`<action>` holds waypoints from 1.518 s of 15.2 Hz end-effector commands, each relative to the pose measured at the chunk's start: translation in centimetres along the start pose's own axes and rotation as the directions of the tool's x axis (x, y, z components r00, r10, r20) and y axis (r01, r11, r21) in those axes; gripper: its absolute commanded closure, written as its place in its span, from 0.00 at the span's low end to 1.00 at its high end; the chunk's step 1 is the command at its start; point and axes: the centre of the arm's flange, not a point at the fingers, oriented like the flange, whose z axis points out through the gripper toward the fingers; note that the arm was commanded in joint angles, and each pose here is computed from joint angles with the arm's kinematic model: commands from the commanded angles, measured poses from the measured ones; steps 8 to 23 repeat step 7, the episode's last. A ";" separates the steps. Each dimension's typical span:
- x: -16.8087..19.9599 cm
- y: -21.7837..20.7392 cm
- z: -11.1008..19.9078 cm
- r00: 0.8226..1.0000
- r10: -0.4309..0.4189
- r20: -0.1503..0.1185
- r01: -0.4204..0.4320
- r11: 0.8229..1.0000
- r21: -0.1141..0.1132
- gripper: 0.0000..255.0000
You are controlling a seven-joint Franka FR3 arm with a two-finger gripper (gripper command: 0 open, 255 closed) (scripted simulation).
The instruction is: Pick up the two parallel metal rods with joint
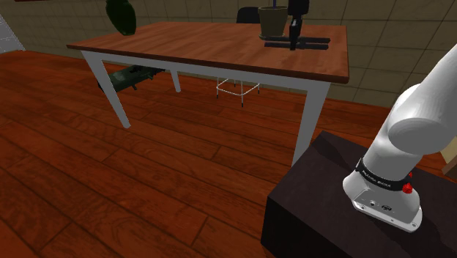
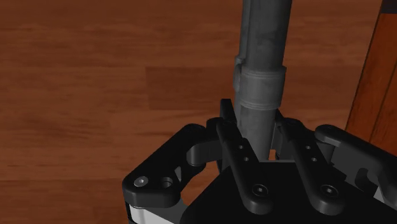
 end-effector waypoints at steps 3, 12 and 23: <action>-0.1 0.0 -2.1 1.000 0.000 0.000 0.000 1.000 0.000 1.00; -0.2 -0.1 -3.2 1.000 0.000 0.000 0.000 1.000 0.000 1.00; -0.2 -0.1 -3.2 1.000 0.000 0.000 0.000 1.000 0.000 1.00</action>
